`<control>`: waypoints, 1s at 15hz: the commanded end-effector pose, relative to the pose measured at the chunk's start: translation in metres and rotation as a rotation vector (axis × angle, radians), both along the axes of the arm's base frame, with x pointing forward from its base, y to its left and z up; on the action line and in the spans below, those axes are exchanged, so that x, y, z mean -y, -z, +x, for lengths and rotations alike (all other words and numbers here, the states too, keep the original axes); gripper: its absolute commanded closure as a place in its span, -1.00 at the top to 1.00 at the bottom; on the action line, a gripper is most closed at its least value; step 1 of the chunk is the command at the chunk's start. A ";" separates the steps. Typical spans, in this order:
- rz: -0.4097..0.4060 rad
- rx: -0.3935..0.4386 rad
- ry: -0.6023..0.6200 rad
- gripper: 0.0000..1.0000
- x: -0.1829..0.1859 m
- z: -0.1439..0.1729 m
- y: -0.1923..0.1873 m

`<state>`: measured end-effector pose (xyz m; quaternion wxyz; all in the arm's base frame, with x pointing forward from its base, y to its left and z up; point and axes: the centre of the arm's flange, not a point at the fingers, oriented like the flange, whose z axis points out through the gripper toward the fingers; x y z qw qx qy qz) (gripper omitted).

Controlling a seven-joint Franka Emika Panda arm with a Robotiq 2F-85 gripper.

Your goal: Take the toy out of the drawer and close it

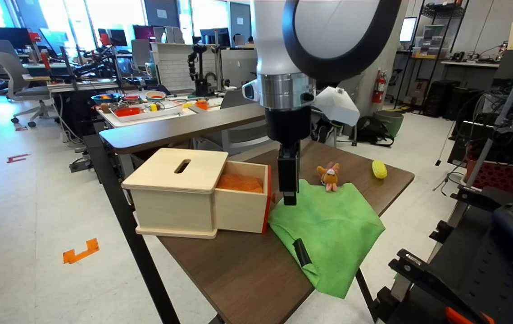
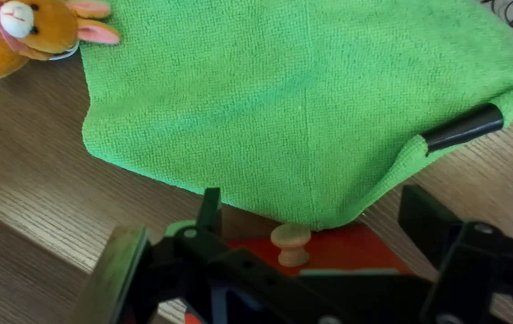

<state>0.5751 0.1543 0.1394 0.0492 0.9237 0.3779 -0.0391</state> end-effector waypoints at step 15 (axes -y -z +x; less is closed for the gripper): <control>0.040 0.143 -0.094 1.00 -0.026 0.017 0.018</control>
